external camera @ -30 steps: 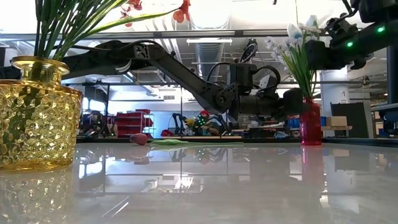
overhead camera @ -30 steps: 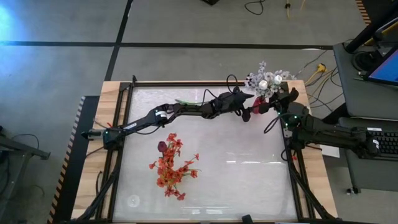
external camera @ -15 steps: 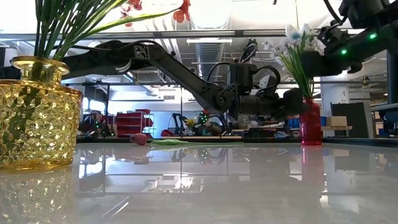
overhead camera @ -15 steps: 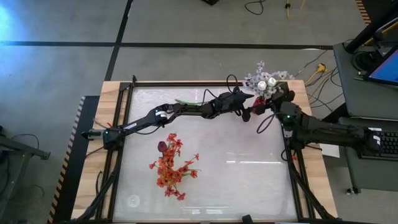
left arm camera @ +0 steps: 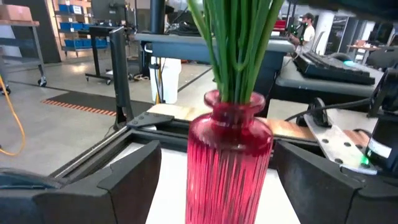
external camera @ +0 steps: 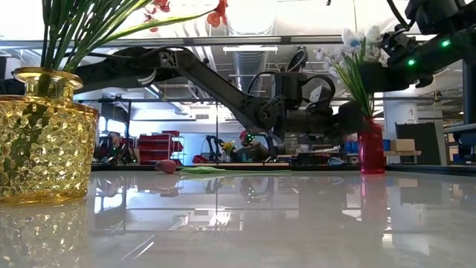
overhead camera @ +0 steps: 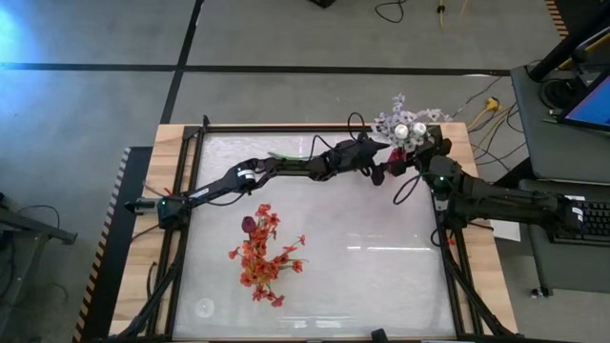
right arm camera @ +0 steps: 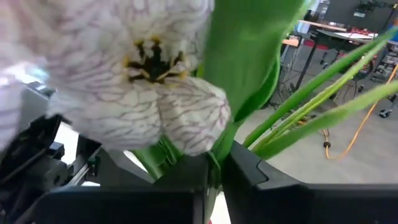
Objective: Sort flowers into vase by color
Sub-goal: Put the white tulip into the red vase
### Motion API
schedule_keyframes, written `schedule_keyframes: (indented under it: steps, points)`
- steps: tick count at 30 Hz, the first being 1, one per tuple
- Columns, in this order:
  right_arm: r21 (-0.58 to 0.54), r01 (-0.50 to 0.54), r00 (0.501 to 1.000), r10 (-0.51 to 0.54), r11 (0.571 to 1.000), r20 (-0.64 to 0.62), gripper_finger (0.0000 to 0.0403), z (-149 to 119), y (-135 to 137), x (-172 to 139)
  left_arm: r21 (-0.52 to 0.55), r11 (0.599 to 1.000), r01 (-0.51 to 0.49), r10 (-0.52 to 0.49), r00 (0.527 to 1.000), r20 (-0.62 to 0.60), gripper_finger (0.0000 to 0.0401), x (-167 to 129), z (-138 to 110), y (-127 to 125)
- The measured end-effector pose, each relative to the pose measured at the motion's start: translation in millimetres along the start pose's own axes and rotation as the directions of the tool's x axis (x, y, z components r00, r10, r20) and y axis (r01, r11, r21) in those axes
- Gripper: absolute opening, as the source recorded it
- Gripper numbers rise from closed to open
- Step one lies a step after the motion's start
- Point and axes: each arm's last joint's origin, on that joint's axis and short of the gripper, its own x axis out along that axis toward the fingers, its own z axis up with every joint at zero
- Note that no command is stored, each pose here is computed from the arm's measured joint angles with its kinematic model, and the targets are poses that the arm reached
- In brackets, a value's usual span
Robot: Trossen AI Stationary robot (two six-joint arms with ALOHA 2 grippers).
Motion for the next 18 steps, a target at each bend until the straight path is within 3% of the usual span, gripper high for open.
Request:
schedule_keyframes:
  steps: [18]
  points:
    - [0.015,-0.001,1.0,0.001,1.0,0.014,0.0157,1.8,-2.0,-1.9,-0.024,1.0,-0.004,0.003,1.0,-0.026,0.0295,-0.3,5.3,1.1]
